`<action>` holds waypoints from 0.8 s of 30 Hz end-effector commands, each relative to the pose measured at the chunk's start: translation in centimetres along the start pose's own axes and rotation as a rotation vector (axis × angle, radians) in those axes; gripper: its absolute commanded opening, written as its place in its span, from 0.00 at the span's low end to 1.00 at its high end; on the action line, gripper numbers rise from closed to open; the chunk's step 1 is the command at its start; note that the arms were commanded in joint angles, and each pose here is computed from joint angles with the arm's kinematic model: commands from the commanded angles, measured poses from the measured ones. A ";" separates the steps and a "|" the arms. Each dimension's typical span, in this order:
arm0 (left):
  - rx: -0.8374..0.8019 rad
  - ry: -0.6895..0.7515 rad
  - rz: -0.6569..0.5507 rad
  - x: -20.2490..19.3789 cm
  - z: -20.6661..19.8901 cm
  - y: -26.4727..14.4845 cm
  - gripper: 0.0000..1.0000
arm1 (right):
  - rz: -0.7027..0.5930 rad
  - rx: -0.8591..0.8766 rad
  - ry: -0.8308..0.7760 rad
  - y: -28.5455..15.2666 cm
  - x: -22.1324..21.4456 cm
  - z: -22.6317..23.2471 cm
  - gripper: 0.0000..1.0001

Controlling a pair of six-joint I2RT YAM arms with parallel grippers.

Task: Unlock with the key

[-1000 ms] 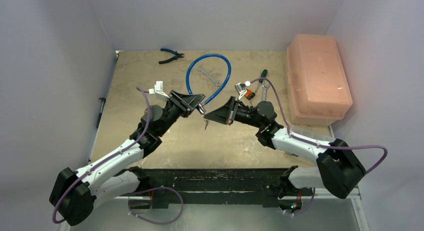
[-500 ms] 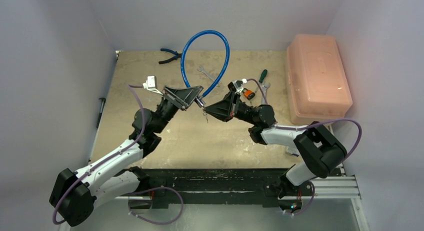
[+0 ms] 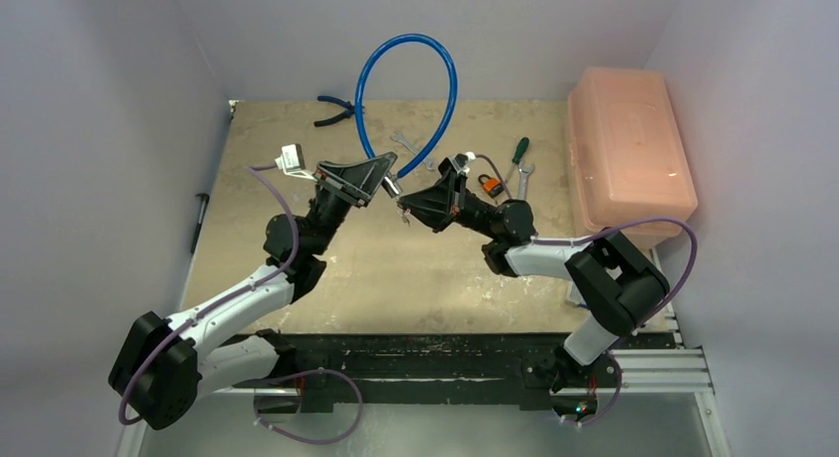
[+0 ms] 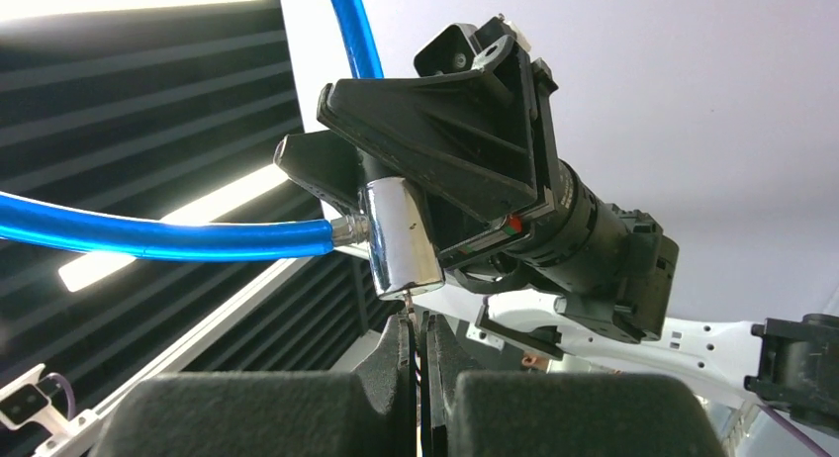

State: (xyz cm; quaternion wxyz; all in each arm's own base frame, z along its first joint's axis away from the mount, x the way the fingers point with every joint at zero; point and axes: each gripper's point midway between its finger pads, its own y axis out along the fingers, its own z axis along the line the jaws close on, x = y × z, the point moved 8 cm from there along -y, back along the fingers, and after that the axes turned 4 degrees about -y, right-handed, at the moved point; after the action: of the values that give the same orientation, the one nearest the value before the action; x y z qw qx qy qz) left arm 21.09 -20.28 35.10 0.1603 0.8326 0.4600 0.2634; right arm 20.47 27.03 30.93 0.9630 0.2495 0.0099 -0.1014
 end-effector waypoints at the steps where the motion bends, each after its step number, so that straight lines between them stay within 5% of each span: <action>1: -0.312 -0.057 0.134 -1.2 -5.5 -0.8 0.00 | -0.016 0.323 -0.012 0.0 0.0 5.3 0.00; 6: -0.248 -0.049 0.096 -0.9 -4.9 -0.8 0.00 | -0.002 0.304 -0.008 -0.2 -0.3 5.0 0.03; 16: -0.044 0.021 0.010 0.2 -3.5 -1.1 0.00 | 0.015 0.131 -0.234 -4.1 -0.2 2.2 0.63; 24: 0.057 0.038 -0.008 0.3 -2.3 -1.4 0.00 | 0.024 0.035 -0.439 -6.5 -1.8 1.5 0.77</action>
State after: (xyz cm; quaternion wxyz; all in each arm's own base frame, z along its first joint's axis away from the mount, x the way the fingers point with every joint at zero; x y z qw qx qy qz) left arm 19.12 -19.98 35.02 0.1192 0.8469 0.4518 0.2538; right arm 20.59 22.82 26.38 0.9704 0.1780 -0.0132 -0.1629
